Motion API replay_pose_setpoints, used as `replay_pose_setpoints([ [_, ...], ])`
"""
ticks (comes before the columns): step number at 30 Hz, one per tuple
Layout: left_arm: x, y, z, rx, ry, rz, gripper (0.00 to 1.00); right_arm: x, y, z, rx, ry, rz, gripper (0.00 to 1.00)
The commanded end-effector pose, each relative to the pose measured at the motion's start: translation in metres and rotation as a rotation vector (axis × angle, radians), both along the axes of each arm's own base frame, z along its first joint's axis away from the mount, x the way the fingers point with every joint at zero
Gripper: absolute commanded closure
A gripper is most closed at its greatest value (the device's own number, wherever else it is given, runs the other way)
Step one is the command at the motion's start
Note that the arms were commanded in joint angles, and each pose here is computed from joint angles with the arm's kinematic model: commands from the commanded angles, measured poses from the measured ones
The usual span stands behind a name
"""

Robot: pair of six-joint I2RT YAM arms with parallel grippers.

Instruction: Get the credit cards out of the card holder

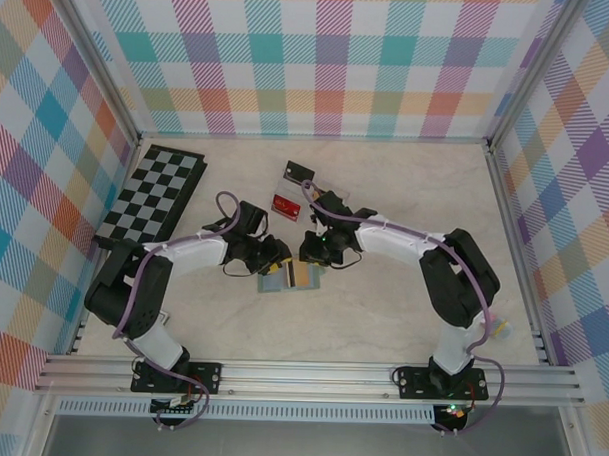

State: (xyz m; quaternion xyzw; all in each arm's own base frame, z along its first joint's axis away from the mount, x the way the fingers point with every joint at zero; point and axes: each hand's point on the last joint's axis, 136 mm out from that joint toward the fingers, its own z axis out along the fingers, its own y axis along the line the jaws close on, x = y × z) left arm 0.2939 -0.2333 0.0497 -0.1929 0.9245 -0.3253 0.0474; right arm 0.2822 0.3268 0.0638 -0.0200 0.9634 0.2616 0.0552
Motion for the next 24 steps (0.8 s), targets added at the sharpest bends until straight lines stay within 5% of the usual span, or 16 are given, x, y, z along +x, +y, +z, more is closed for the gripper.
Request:
replay_pose_setpoints([
  [1, 0.001, -0.005, -0.002, -0.010, 0.000, -0.001, 0.66, 0.013, -0.001, -0.002, -0.033, -0.037, -0.010, 0.84],
  [24, -0.003, -0.009, -0.022, -0.003, 0.058, -0.054, 0.68, 0.003, 0.002, -0.041, -0.059, 0.072, 0.025, 0.75],
])
